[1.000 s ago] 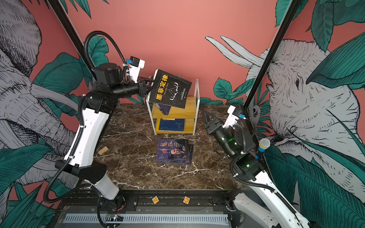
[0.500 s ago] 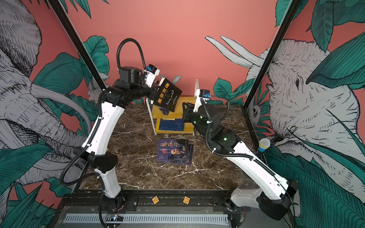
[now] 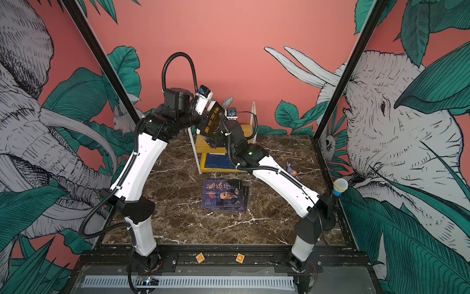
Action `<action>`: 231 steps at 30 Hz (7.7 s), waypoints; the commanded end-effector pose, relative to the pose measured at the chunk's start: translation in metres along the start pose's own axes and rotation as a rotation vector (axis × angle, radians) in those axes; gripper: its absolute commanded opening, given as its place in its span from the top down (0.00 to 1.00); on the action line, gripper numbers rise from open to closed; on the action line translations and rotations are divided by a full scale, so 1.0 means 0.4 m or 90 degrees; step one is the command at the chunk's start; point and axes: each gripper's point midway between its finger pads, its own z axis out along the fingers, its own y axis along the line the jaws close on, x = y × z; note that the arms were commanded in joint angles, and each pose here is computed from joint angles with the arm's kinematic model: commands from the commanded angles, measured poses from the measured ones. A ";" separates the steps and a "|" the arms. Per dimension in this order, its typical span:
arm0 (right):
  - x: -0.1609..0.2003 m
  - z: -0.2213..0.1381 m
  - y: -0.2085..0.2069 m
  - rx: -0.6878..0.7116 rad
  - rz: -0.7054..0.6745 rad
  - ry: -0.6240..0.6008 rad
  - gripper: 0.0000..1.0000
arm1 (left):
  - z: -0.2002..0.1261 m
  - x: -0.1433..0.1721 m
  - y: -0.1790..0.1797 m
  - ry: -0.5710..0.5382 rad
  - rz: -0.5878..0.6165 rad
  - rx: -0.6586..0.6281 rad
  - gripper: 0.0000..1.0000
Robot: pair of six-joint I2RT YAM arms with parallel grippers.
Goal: Stacking books/files
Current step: Pick up the book from the books, then place the book on the bookshelf, then move the book to the bookshelf.
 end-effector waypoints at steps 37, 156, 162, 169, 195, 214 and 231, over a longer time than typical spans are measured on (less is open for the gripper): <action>0.132 -0.129 0.210 0.143 -0.531 -0.466 0.30 | -0.184 -0.104 -0.021 -0.103 -0.095 0.015 1.00; -0.057 0.139 0.103 0.066 0.012 -0.311 0.72 | -0.334 0.575 0.242 0.091 -0.249 -0.161 0.01; -0.047 0.140 0.113 0.045 0.008 -0.302 0.65 | -0.333 0.580 0.246 0.090 -0.258 -0.162 0.00; -0.039 0.133 0.116 0.026 0.018 -0.296 0.61 | -0.333 0.581 0.248 0.088 -0.263 -0.161 0.00; 0.021 0.064 0.216 -0.142 0.010 -0.253 0.52 | -0.335 0.586 0.260 0.083 -0.284 -0.163 0.00; -0.032 0.000 0.135 -0.060 -0.071 -0.209 0.83 | -0.326 0.600 0.257 0.087 -0.290 -0.155 0.00; 0.022 0.191 -0.023 0.099 -0.187 0.000 1.00 | -0.290 0.563 0.137 0.044 -0.216 0.047 0.01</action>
